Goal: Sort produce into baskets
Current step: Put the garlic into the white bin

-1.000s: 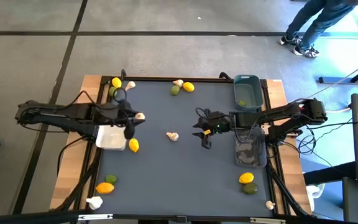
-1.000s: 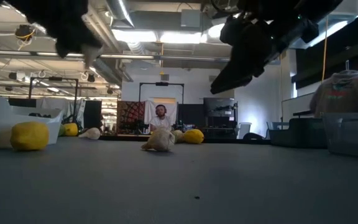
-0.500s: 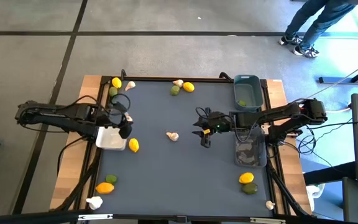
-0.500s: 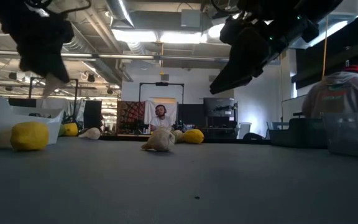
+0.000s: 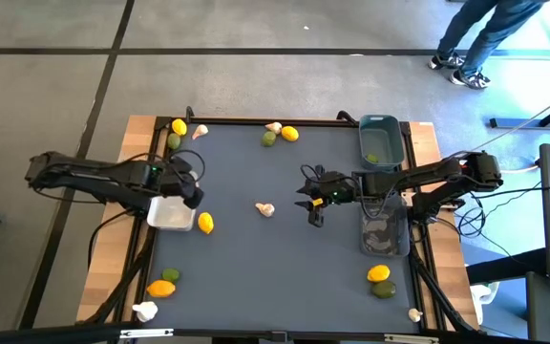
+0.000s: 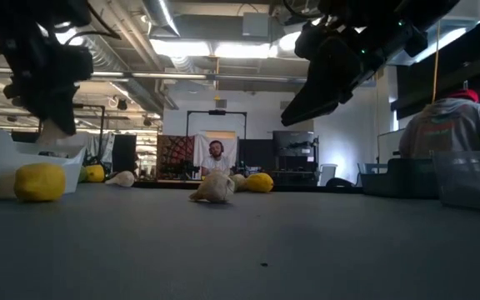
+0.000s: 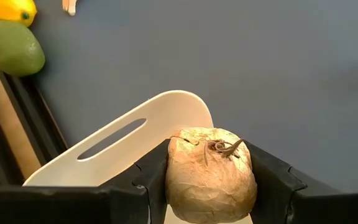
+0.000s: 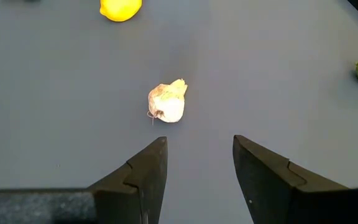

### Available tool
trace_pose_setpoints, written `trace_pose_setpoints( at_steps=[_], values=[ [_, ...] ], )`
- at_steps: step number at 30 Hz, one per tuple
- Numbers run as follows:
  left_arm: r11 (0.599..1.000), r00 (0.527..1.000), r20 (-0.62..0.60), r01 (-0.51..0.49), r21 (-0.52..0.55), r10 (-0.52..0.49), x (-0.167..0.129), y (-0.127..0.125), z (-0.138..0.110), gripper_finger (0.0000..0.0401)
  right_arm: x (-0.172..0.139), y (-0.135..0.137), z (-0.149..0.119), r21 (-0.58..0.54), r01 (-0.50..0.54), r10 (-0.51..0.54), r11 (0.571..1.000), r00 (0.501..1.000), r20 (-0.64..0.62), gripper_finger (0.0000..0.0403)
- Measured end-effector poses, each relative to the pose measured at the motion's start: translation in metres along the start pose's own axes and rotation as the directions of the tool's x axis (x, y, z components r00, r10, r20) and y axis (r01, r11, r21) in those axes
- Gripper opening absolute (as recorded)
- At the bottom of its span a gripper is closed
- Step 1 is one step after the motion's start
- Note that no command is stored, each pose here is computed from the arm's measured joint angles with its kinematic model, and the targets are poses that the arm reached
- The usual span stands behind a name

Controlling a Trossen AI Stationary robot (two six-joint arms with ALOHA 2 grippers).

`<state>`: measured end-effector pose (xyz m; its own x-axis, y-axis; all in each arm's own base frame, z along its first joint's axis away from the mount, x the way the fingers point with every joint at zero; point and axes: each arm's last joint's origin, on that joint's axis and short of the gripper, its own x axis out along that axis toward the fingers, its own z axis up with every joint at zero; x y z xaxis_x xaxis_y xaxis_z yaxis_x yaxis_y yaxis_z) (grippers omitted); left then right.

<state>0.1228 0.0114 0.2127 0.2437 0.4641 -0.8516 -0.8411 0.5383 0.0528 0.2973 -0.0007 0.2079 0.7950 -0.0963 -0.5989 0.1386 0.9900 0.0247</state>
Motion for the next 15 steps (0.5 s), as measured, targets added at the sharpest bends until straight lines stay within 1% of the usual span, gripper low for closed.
trace_pose_setpoints(
  at_steps=[8, 15],
  values=[
    [0.994, 0.993, -0.065, -0.095, 0.060, 0.099, 0.015, -0.008, 0.001, 0.0160, 0.000, 0.000, 0.000, 0.000, 0.000, 0.000, 1.000, 1.000, -0.001, 0.0182],
    [0.982, 0.975, -0.122, -0.181, 0.060, 0.187, 0.029, -0.012, 0.003, 0.0160, 0.000, 0.000, 0.000, 0.000, 0.000, 0.000, 1.000, 1.000, -0.001, 0.0182]
  ],
)
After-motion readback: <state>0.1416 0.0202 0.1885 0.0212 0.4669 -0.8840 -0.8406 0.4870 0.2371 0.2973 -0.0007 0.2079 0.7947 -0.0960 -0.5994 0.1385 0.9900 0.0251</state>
